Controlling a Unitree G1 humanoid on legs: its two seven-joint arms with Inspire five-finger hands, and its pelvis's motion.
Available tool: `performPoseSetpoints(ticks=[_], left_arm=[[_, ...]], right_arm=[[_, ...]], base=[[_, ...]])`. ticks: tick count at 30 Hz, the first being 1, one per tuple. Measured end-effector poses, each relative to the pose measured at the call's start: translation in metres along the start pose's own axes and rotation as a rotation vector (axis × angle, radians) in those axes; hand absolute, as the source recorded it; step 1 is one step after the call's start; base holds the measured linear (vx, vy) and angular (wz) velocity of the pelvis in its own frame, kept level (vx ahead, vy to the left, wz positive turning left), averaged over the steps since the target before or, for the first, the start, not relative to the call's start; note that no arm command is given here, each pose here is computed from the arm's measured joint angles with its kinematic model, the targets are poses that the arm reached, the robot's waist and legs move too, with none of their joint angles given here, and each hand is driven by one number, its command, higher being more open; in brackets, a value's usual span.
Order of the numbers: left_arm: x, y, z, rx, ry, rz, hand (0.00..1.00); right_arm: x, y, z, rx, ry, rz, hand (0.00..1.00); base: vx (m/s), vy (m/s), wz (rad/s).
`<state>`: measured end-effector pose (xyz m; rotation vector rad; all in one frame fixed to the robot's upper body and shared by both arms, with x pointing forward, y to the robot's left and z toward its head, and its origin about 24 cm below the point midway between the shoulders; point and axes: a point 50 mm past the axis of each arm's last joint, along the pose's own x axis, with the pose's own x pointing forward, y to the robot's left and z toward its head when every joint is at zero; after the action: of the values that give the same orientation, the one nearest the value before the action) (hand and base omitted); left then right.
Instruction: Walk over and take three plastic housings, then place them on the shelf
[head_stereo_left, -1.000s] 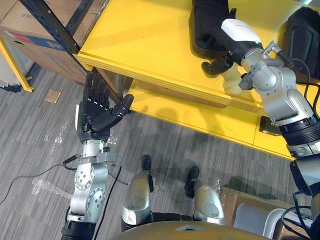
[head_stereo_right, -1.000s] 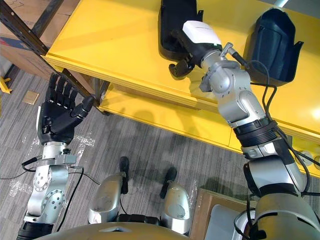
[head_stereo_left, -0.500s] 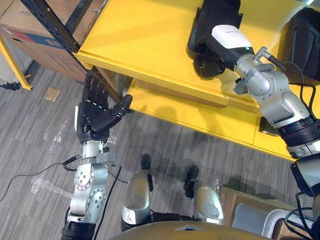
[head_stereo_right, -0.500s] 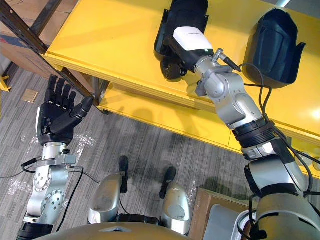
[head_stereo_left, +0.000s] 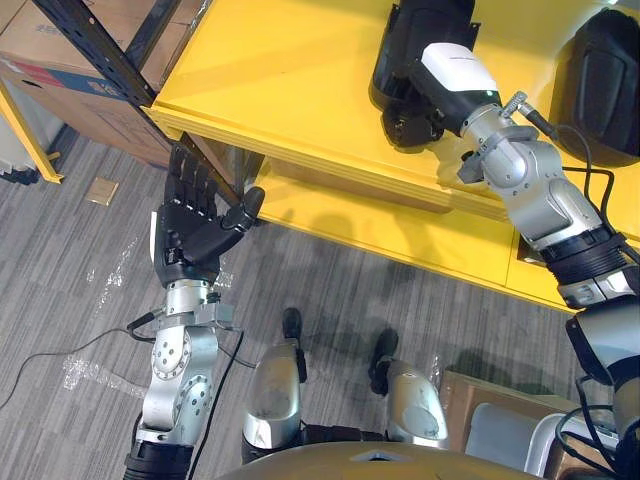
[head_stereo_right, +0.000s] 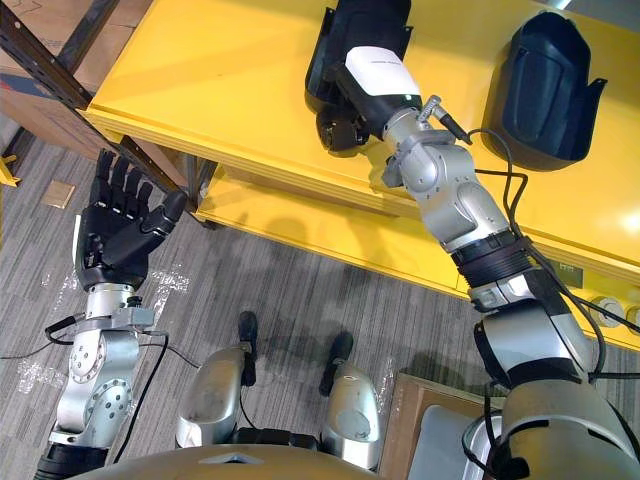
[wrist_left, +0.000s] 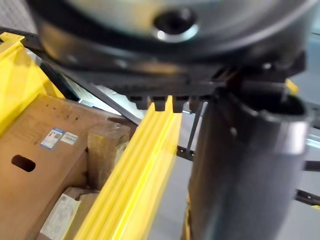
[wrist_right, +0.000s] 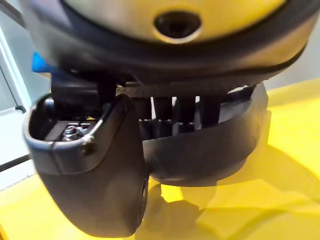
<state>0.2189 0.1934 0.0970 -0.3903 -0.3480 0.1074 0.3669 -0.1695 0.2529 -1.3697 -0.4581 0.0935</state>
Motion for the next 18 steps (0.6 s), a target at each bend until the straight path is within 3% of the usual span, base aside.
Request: performPoseSetpoints(ticks=[18], left_arm=[[0.004, -0.009, -0.002, -0.042, -0.013, 0.002, 1.00]], right_arm=[[0.012, -0.010, -0.015, 0.017, 0.097, -0.002, 0.00]], base=[[0.00, 0.000, 0.00]])
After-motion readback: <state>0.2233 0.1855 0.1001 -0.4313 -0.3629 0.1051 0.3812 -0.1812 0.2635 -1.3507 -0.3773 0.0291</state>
